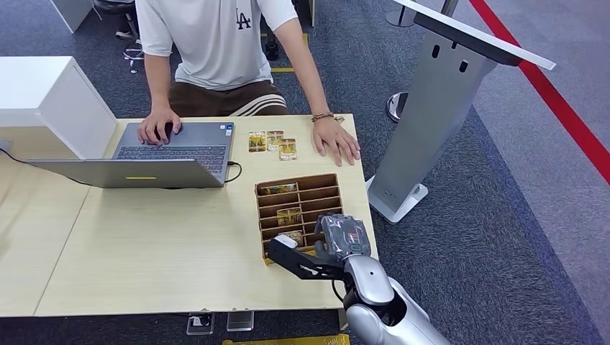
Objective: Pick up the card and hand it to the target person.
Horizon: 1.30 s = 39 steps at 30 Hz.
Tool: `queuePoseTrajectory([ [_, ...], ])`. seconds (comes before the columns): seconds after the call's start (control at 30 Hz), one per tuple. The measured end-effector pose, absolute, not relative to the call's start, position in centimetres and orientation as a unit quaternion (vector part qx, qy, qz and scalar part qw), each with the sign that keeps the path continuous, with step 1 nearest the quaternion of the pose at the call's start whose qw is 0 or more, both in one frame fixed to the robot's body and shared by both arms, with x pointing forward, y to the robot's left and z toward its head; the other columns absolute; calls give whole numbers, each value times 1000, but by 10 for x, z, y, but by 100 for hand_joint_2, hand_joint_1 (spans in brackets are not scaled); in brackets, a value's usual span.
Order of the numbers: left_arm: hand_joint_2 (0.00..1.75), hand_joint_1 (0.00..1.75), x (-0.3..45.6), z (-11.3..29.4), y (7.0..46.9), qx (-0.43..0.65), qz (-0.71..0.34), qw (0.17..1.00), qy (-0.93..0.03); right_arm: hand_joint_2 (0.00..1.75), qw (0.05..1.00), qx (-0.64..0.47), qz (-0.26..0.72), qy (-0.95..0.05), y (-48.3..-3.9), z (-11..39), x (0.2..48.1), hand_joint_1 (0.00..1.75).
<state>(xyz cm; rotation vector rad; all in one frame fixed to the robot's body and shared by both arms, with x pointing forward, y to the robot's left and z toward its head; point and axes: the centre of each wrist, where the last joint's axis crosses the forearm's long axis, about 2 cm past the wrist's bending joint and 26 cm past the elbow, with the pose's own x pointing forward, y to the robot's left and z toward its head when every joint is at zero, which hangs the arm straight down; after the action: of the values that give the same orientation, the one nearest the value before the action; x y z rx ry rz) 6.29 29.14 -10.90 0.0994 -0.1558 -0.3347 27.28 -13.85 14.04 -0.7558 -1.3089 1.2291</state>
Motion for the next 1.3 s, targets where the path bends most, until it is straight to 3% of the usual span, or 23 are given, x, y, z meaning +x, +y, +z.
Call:
queuePoseTrajectory([
  [0.37, 0, 0, 63, -109, 290, 49, -171, 981, -78, 175, 564, -311, 524, -558, -133, 137, 280, 92],
  [0.67, 0, 0, 63, -109, 290, 48, -177, 980, -78, 175, 559, -305, 524, -566, -128, 138, 285, 56],
  [0.93, 0, 0, 63, -109, 289, 45, -180, 979, -78, 175, 559, -300, 524, -568, -124, 138, 286, 64],
  [1.13, 0, 0, 63, -109, 288, 44, -180, 980, -77, 175, 557, -290, 527, -573, -120, 138, 286, 82],
  [1.3, 0, 0, 63, -109, 288, 44, -181, 980, -77, 175, 558, -286, 528, -573, -118, 138, 286, 84],
])
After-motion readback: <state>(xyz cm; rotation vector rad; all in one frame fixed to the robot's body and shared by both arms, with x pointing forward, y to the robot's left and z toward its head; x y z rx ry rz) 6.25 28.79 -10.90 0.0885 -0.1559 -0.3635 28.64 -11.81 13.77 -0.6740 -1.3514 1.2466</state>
